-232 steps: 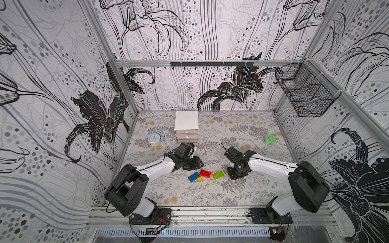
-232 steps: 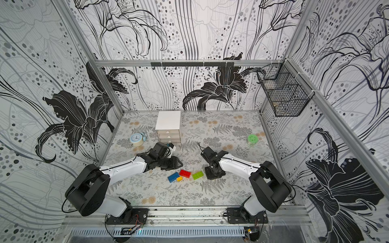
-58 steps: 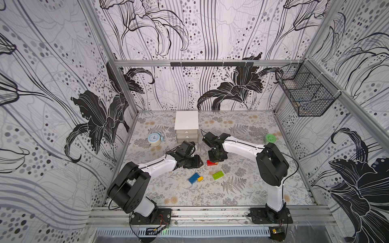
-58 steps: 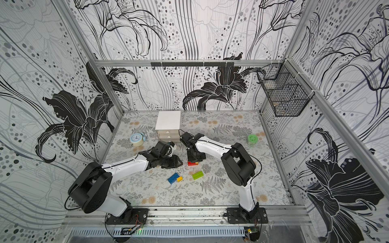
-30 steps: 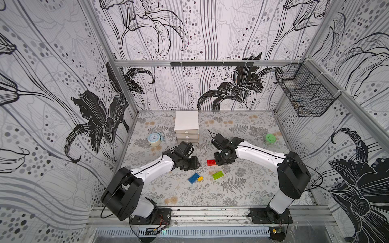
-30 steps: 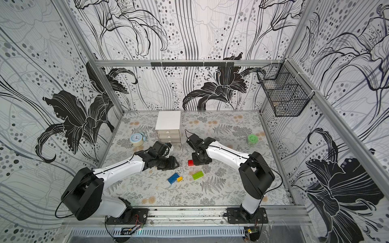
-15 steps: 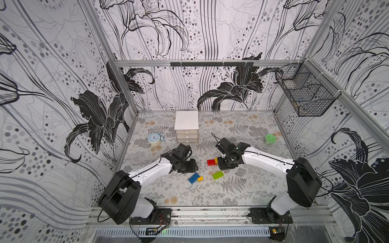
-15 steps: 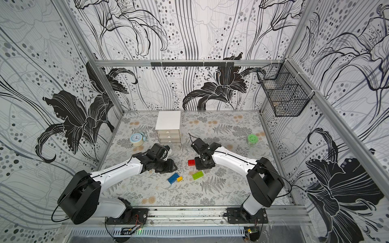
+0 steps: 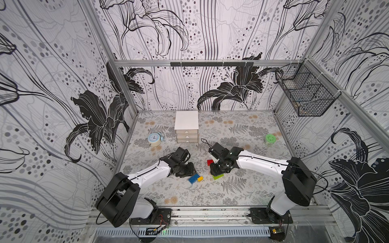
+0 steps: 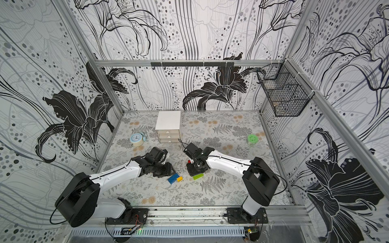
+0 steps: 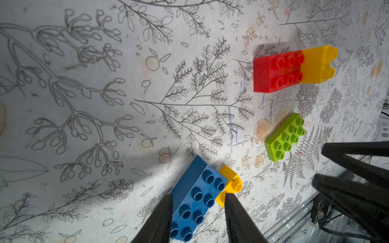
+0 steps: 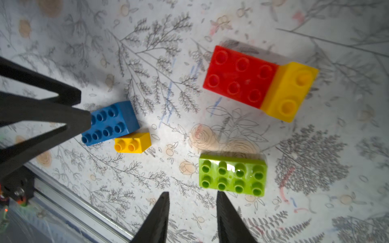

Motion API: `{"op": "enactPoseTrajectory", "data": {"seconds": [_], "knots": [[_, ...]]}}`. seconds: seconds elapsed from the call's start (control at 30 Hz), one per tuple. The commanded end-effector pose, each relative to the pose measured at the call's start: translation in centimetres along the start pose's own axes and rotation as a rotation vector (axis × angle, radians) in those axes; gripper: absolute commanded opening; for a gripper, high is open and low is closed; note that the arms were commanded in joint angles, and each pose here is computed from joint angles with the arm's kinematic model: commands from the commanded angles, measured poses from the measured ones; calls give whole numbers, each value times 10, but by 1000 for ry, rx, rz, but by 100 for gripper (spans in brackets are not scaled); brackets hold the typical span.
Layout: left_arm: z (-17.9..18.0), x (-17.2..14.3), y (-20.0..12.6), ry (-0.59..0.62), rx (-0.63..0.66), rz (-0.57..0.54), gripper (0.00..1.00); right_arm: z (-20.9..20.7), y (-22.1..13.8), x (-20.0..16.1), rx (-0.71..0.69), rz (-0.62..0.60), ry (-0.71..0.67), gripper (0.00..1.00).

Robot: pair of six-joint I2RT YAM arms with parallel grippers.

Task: Assemble the number 5 with lego
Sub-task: Pick up the lego brick from the center of the board.

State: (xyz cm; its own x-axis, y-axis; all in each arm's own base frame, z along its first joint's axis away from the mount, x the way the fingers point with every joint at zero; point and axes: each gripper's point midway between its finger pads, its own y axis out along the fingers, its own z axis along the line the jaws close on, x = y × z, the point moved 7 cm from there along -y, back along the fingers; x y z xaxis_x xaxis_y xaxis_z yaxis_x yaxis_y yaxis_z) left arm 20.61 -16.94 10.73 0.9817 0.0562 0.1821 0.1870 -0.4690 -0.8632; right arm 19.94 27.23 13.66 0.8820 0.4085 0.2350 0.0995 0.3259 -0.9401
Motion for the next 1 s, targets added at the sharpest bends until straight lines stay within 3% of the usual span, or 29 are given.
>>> {"op": "enactPoseTrajectory", "data": {"seconds": [0.0, 0.43, 0.97], "knots": [[-1, 4, -3, -18, -17, -57, 45, 18, 10, 8, 60, 21, -110, 46], [21, -5, -11, -118, 10, -127, 48, 43, 29, 16, 145, 47, -369, 58], [32, -1, -13, -146, 7, -134, 48, 54, 50, 18, 96, 52, -597, 66]]}}
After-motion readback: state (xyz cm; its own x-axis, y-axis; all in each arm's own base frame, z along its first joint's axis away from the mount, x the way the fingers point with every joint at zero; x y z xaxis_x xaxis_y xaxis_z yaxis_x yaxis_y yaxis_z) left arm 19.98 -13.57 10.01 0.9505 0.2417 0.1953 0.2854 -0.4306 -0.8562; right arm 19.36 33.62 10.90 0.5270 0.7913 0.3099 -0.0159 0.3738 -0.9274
